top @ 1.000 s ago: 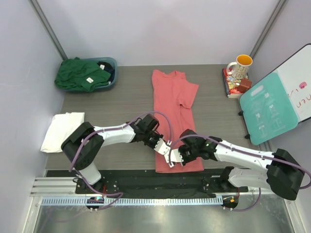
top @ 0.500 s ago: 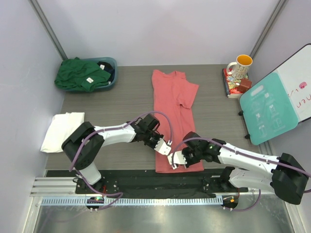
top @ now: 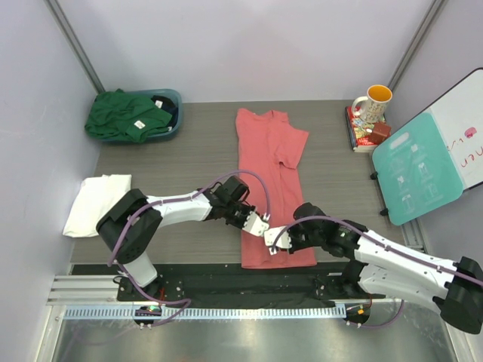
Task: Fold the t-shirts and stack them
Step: Grab the bottom of the folded rectangular tshirt with both arms
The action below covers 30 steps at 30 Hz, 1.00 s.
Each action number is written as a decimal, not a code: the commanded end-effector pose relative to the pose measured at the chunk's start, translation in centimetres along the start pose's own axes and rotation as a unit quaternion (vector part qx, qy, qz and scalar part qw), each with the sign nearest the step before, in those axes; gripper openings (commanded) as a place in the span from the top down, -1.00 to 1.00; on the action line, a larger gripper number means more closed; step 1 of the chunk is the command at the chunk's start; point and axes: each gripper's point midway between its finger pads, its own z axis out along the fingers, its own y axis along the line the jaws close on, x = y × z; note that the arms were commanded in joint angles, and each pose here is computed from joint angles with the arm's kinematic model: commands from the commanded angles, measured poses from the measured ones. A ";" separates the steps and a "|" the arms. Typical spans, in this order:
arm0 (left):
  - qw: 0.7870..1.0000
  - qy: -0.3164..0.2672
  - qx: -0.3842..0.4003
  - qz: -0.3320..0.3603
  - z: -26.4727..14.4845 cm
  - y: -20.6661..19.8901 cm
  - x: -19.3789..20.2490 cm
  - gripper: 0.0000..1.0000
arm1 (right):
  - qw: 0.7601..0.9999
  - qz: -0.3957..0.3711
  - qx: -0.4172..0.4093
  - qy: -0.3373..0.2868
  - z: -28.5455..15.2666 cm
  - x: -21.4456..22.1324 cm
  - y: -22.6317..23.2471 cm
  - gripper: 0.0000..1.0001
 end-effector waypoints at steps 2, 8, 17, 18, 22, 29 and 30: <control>0.991 -0.008 -0.128 -0.027 -3.4 5.6 -2.0 0.03 | 0.997 0.009 0.066 0.029 -1.6 1.6 -1.3 -0.13; 0.985 -0.019 -0.148 0.083 -6.9 3.0 -3.3 -0.52 | 0.993 -0.082 0.076 0.042 -3.7 4.2 0.9 -0.40; 0.975 -0.042 -0.055 0.210 -5.3 -3.1 -3.7 -0.55 | 0.987 -0.151 0.038 0.037 -4.8 5.1 3.2 -0.40; 0.975 -0.046 -0.042 0.212 -4.9 -3.5 -3.7 -0.55 | 0.987 -0.155 0.032 0.041 -4.9 5.2 3.3 -0.40; 0.970 -0.067 0.003 0.233 -3.5 -4.3 -4.5 -0.55 | 0.979 -0.199 -0.018 0.044 -5.8 4.9 4.3 -0.42; 0.966 -0.094 0.032 0.238 -2.2 -3.9 -6.3 -0.54 | 0.975 -0.181 -0.123 0.044 -5.2 4.0 5.8 -0.42; 0.965 -0.095 0.036 0.241 -2.1 -4.1 -6.4 -0.53 | 0.974 -0.185 -0.123 0.040 -4.9 3.9 5.8 -0.43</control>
